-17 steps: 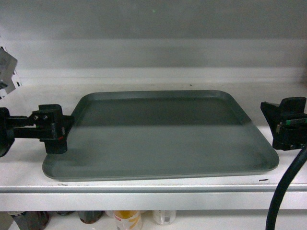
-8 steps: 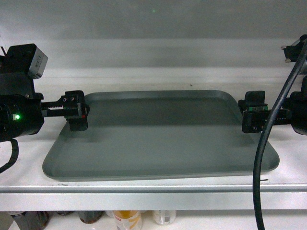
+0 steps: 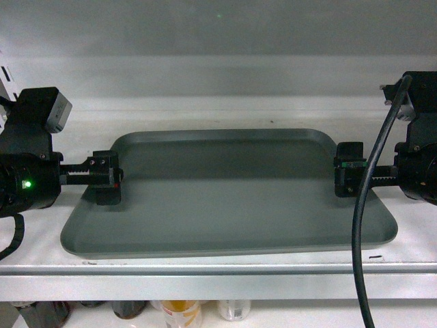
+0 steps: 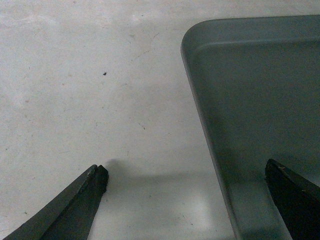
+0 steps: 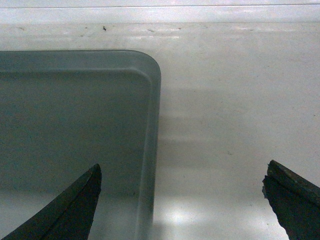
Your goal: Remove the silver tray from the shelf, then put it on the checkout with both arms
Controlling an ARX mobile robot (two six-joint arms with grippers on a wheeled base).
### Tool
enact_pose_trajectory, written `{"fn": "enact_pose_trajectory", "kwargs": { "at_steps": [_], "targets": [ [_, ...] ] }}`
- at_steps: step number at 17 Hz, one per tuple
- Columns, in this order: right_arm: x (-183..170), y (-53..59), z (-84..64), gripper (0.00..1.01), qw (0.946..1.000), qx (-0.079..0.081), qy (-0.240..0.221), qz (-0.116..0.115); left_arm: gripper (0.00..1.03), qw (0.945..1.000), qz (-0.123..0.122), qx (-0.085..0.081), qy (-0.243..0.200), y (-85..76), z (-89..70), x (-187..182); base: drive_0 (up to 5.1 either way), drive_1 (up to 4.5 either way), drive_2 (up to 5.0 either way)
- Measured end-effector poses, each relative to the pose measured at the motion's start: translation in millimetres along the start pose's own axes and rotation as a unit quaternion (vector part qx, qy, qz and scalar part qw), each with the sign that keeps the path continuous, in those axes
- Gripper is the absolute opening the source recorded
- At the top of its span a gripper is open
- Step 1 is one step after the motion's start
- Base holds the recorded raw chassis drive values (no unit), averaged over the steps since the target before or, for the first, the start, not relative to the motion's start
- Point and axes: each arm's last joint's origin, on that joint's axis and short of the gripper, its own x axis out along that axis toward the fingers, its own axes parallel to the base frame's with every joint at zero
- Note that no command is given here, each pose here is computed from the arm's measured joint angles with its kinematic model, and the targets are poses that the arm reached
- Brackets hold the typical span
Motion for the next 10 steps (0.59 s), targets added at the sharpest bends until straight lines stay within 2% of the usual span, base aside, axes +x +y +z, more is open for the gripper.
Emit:
{"fn": "enact_pose_trajectory", "kwargs": {
  "at_steps": [7,8,9,10],
  "targets": [
    [1.9,1.6,-4.6,0.98,0.9998,-0.002,0.017,-0.005,0.98,0.9999,0.002,0.01,0.002,-0.7,-3.4,2.5,0.0,0.0,0.0],
    [2.1,1.3,-5.7,0.98,0.9997,-0.003,0.022,-0.009,0.95,0.9999,0.001,0.01,0.003,-1.1,-3.6,2.6,0.0,0.0,0.0],
    [2.3,1.3,-6.6,0.98,0.9996,-0.003,0.025,-0.01,0.86,0.9999,0.0,0.01,0.003,-1.5,-3.6,2.6,0.0,0.0,0.0],
    [2.9,1.2,-8.1,0.98,0.9996,-0.002,0.028,-0.01,0.84,0.9999,-0.001,0.01,0.004,-2.0,-3.8,2.7,0.0,0.0,0.0]
  ]
}}
